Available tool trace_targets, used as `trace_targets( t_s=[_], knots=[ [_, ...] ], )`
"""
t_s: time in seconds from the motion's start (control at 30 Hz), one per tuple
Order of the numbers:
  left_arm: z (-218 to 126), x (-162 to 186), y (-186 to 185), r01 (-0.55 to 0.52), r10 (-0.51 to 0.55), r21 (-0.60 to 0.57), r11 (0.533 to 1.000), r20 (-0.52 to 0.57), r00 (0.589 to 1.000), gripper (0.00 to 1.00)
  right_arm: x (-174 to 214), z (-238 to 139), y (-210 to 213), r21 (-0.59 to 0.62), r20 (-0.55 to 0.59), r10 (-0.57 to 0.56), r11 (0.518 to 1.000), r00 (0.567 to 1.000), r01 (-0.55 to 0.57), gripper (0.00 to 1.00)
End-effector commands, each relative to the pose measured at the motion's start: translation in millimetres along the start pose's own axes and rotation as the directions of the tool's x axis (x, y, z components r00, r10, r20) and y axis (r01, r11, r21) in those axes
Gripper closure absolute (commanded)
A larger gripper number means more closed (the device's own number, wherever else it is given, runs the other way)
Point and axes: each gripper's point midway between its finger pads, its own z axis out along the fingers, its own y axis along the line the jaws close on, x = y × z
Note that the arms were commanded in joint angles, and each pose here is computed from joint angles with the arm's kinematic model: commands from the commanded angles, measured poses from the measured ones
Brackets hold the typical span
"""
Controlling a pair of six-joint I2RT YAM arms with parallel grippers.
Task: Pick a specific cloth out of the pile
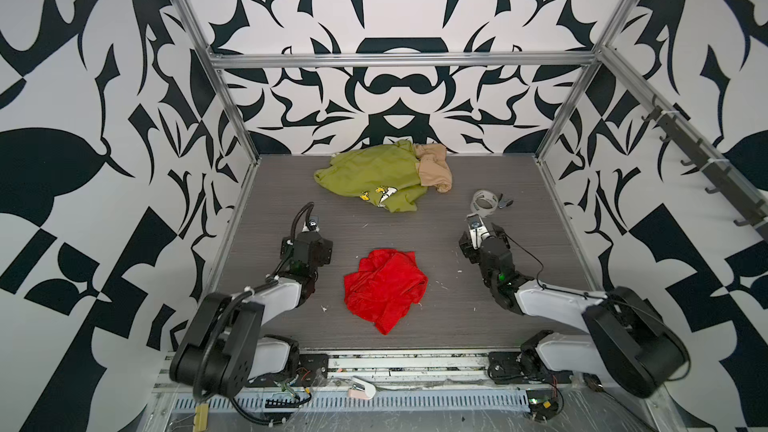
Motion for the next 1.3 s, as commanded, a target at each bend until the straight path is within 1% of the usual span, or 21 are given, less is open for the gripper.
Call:
trace_targets(
  t_s=[0.0, 0.03, 0.1, 0.13, 0.17, 0.33, 0.4, 0.47, 0.5, 0.53, 0.93, 1.1, 1.17, 1.27],
  knots=[
    [4, -52, -7, 0.002, -0.021, 0.1, 0.995, 0.186, 0.982, 0.0, -11, 8, -23, 0.05, 0.142, 0.134, 0.988, 0.981, -0.143, 0.15],
    [5, -52, -7, 0.01, -0.032, 0.118, 0.993, 0.186, 0.982, 0.0, -5, 10, -26, 0.04, 0.147, 0.162, 0.985, 0.976, -0.17, 0.14],
    [5, -53, -3, 0.068, -0.096, 0.151, 0.986, 0.189, 0.977, 0.0, 3, 12, -35, 0.042, 0.152, 0.218, 0.973, 0.964, -0.227, 0.12],
    [2, -55, 0, 0.118, -0.155, 0.178, 0.977, 0.21, 0.965, 0.01, 6, 15, -35, 0.03, 0.146, 0.229, 0.971, 0.962, -0.235, 0.07],
    [2, -57, -1, 0.128, -0.179, 0.221, 0.967, 0.229, 0.957, 0.01, 7, 17, -35, 0.039, 0.143, 0.228, 0.971, 0.963, -0.236, 0.01],
    [25, -40, -1, 0.158, -0.198, 0.202, 0.967, 0.194, 0.961, 0.01, 11, 22, -36, 0.047, 0.124, 0.235, 0.969, 0.964, -0.242, 0.01],
    [29, -40, 6, 0.193, -0.23, 0.198, 0.961, 0.188, 0.955, 0.01, 15, 29, -43, 0.089, 0.078, 0.255, 0.961, 0.964, -0.261, 0.01],
    [31, -37, 16, 0.228, -0.259, 0.17, 0.959, 0.186, 0.948, 0.0, 19, 36, -57, 0.174, 0.041, 0.288, 0.941, 0.957, -0.291, 0.01],
    [32, -38, 17, 0.229, -0.259, 0.165, 0.959, 0.192, 0.947, 0.0, 21, 36, -63, 0.206, 0.039, 0.3, 0.931, 0.953, -0.301, 0.01],
    [32, -38, 17, 0.23, -0.259, 0.166, 0.959, 0.19, 0.947, 0.0, 20, 36, -64, 0.211, 0.042, 0.3, 0.93, 0.953, -0.301, 0.01],
    [34, -38, 18, 0.234, -0.262, 0.158, 0.959, 0.184, 0.947, 0.01, 22, 40, -62, 0.194, 0.023, 0.307, 0.932, 0.951, -0.305, 0.01],
    [34, -38, 18, 0.233, -0.261, 0.159, 0.959, 0.183, 0.948, 0.0, 23, 44, -61, 0.156, 0.007, 0.327, 0.933, 0.945, -0.324, 0.01],
    [34, -38, 18, 0.234, -0.261, 0.159, 0.959, 0.183, 0.948, 0.01, 22, 46, -57, 0.113, -0.003, 0.329, 0.938, 0.944, -0.327, 0.01],
    [34, -38, 17, 0.233, -0.261, 0.161, 0.959, 0.184, 0.948, 0.0, 22, 48, -54, 0.079, -0.014, 0.332, 0.941, 0.943, -0.33, 0.01]
  ],
)
